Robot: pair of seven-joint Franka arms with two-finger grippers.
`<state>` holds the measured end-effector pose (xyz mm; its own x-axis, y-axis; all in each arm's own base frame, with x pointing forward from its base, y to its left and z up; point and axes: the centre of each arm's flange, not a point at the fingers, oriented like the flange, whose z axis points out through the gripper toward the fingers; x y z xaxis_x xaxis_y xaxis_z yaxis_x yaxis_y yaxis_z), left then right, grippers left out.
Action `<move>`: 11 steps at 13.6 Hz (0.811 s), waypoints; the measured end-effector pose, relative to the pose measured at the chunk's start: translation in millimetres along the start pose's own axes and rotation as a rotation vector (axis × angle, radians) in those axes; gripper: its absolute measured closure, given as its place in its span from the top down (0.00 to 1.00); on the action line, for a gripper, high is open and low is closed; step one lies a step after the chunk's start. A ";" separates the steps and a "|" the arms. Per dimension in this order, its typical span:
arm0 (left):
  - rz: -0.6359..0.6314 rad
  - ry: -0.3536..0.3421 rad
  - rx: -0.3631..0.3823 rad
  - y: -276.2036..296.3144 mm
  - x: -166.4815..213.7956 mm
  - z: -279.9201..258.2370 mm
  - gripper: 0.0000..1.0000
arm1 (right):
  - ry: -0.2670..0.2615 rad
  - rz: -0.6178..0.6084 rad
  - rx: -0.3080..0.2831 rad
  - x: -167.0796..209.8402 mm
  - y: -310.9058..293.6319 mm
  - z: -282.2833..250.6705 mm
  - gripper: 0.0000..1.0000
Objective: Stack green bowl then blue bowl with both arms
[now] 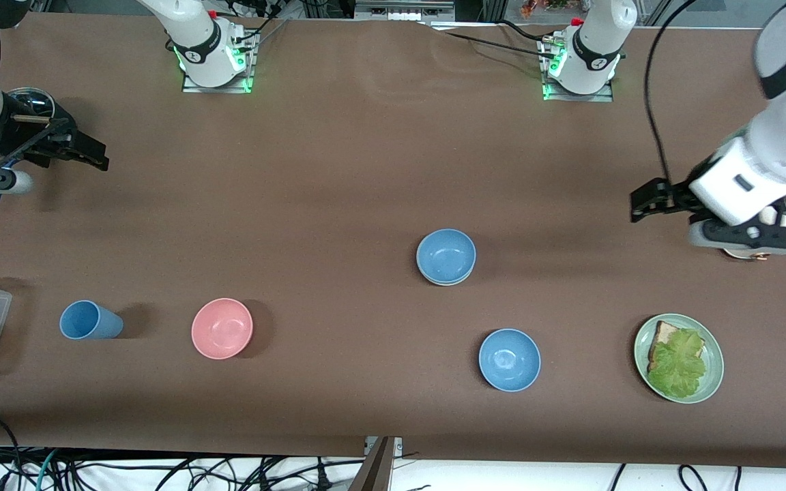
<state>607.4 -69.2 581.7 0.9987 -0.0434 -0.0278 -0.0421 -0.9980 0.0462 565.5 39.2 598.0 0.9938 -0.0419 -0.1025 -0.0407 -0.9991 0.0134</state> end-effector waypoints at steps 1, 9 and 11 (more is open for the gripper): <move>-0.011 -0.009 0.001 -5.7 -13.4 -1.9 1.00 | 0.011 -0.003 0.001 0.9 -1.2 -1.3 1.00; -0.004 -0.026 0.018 -0.9 -68.6 13.3 1.00 | 0.028 -0.013 0.003 1.9 -7.1 -3.3 1.00; -0.009 -0.037 0.017 -4.1 -60.3 20.4 1.00 | 0.028 -0.013 0.003 1.9 -7.1 -3.3 1.00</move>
<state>546.8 -63.4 562.8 0.9972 -0.0361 -0.0654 -0.0343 -0.9990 0.0284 568.0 46.2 601.0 0.9968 -0.0282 -0.0747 -0.0276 -0.9996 0.0096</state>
